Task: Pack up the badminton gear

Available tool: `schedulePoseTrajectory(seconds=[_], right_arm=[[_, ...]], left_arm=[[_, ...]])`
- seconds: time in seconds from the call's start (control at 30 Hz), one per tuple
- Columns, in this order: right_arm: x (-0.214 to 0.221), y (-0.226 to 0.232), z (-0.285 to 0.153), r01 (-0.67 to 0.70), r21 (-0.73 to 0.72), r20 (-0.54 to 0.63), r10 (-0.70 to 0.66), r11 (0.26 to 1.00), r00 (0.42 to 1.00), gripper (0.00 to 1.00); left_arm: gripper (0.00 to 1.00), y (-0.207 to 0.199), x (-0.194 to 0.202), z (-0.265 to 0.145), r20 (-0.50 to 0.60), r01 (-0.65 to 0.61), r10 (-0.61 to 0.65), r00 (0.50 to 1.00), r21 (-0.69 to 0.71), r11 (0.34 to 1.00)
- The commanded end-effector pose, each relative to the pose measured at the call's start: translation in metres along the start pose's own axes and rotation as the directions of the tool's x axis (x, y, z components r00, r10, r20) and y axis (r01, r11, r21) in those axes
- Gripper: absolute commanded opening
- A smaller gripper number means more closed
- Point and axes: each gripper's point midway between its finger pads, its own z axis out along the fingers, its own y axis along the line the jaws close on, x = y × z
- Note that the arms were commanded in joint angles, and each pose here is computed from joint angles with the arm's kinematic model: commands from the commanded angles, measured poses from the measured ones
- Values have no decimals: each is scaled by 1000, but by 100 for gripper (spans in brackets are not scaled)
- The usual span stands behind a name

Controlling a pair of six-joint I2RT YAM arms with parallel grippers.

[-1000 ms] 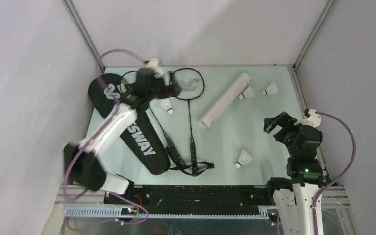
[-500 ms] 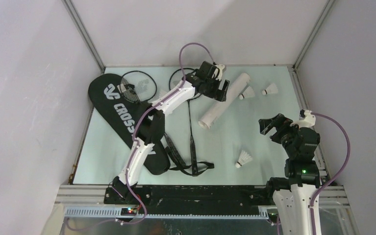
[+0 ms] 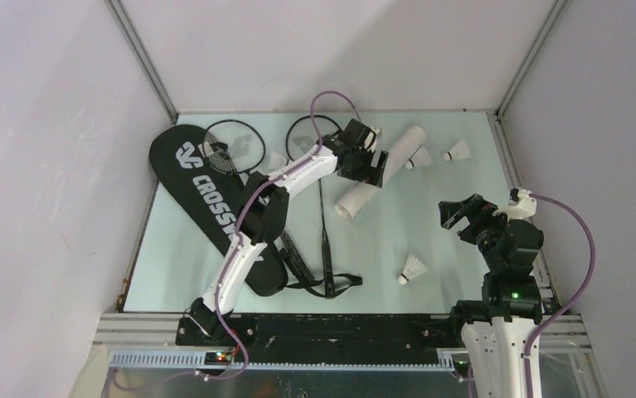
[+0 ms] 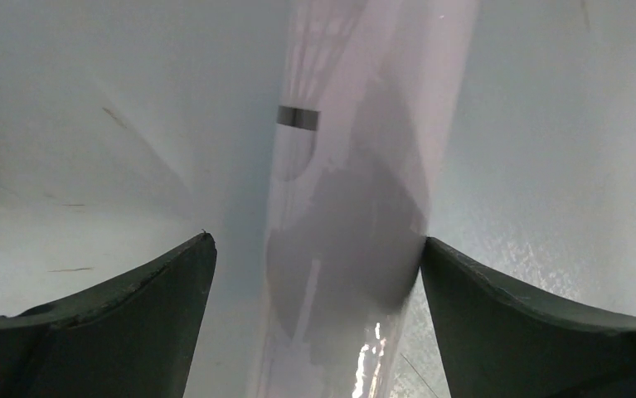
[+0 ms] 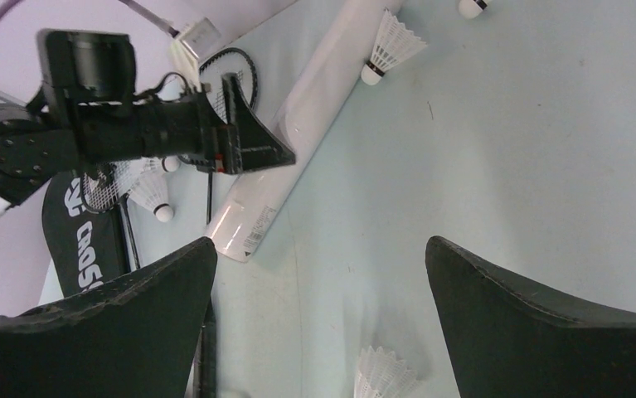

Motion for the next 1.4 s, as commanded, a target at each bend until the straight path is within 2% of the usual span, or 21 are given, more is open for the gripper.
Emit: schedulePoseTrajectory(seconds=[0.0, 0.13, 0.23, 0.3, 0.4, 0.47, 0.67, 0.8, 0.83, 0.97, 1.0, 1.1, 1.17, 1.27, 1.37], right_arm=[[-3, 4, 1, -4, -19, 5, 4, 1000, 1000, 100], [-2, 1, 1, -6, -4, 0, 6, 1000, 1000, 100], [-1, -1, 1, -11, 8, -1, 11, 1000, 1000, 100], [-2, -1, 1, -11, 11, 2, 11, 1000, 1000, 100], [-3, -1, -1, -8, 10, 10, 8, 1000, 1000, 100], [-3, 1, -2, -7, 2, 13, 7, 1000, 1000, 100], [-7, 11, -7, 5, -42, 18, -4, 999, 1000, 100], [-11, 19, -13, 13, -64, 15, -12, 998, 1000, 100], [-14, 23, -16, 17, -75, 14, -16, 997, 1000, 100], [-14, 41, -24, 61, -156, -25, -66, 986, 998, 100], [-15, 45, -26, 75, -178, -30, -81, 981, 996, 100], [-21, 78, -40, 136, -341, -10, -148, 930, 989, 100], [-26, 101, -54, 180, -452, 27, -189, 874, 982, 100], [-26, 140, -86, 235, -649, 74, -247, 724, 966, 100], [-28, 169, -117, 278, -782, 133, -286, 558, 949, 100]], left_arm=[[98, -29, 28, 14, -67, -15, 19, 998, 63, 998], [98, -34, 39, 21, -84, -38, 40, 996, 27, 999], [98, -26, 35, 18, -72, -55, 51, 996, -58, 997], [93, -18, 33, 13, -72, -88, 79, 994, -124, 988], [62, -10, 30, 6, -73, -133, 121, 990, -186, 973], [48, -7, 23, -3, -59, -160, 151, 987, -205, 966], [45, -25, -31, -61, 114, -252, 282, 953, -224, 941], [44, -35, -64, -126, 273, -290, 362, 891, -271, 918], [44, -34, -58, -145, 287, -309, 385, 877, -278, 910], [41, -37, -38, -200, 418, -381, 467, 779, -274, 883], [41, -40, -31, -229, 480, -406, 493, 725, -280, 870], [40, -50, 16, -244, 512, -552, 567, 645, -200, 809], [32, -54, 56, -260, 531, -657, 624, 573, -156, 737], [32, -45, 109, -284, 583, -760, 702, 409, -209, 616], [39, -42, 123, -323, 678, -736, 687, 261, -320, 596]])
